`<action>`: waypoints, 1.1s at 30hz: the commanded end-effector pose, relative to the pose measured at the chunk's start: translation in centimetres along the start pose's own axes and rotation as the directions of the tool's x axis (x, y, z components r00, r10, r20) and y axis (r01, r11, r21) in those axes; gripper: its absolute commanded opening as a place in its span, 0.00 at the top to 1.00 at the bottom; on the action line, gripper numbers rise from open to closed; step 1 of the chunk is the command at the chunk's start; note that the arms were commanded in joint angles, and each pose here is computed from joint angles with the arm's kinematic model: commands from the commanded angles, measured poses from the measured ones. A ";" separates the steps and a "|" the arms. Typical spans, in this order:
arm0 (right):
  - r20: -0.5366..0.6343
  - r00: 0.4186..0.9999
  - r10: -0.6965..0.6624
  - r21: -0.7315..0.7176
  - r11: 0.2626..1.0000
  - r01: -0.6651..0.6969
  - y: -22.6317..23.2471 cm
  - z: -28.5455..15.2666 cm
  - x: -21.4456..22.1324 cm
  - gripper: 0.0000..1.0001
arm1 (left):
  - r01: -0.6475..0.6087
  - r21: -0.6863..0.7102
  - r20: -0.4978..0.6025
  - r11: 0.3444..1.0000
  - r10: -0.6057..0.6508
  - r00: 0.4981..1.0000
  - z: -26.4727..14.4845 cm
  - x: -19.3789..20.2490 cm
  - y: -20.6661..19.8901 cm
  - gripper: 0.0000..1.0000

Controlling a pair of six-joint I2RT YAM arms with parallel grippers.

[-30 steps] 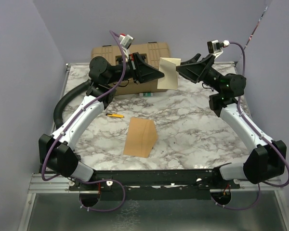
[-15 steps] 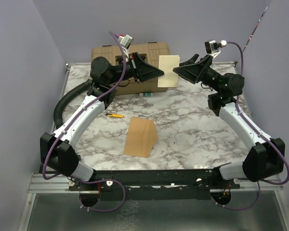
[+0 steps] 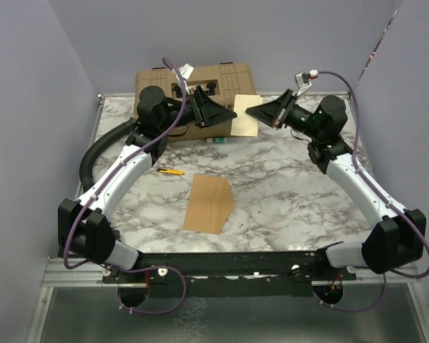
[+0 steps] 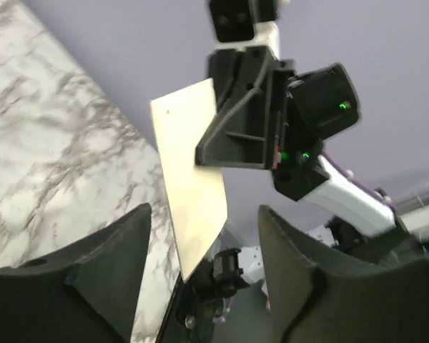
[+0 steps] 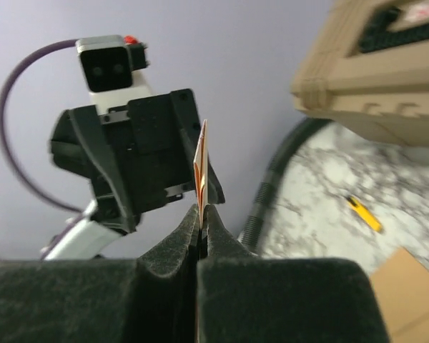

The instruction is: Place the letter into the envelope and seal it

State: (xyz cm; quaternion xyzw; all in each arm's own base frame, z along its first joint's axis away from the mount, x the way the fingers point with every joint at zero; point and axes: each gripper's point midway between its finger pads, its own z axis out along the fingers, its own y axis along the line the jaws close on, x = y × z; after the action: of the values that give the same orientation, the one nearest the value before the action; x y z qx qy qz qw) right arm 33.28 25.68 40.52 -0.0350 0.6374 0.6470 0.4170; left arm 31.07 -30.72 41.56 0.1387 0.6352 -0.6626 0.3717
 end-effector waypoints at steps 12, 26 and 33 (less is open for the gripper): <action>-0.019 0.935 0.353 0.599 0.753 -0.272 -16.4 -4.0 16.4 0.99 | 0.128 -0.928 -0.009 0.349 -0.366 0.931 -18.0 18.7 21.0 0.24; -0.076 0.985 0.155 0.717 0.695 -0.054 -23.2 -5.2 25.8 0.99 | 0.145 -0.969 0.050 0.202 -0.412 0.910 -22.9 25.2 24.2 0.18; -0.095 0.981 0.168 0.767 0.640 -0.036 -25.3 -6.6 27.3 0.99 | 0.291 -0.933 0.149 0.211 -0.510 0.847 -21.1 27.5 23.4 0.24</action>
State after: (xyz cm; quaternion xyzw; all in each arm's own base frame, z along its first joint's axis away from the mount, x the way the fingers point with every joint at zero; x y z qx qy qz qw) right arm 26.01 30.42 4.69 0.1160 0.8804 0.3657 0.2787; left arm 22.57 -16.01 3.45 -0.1780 0.9493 -0.2036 0.1601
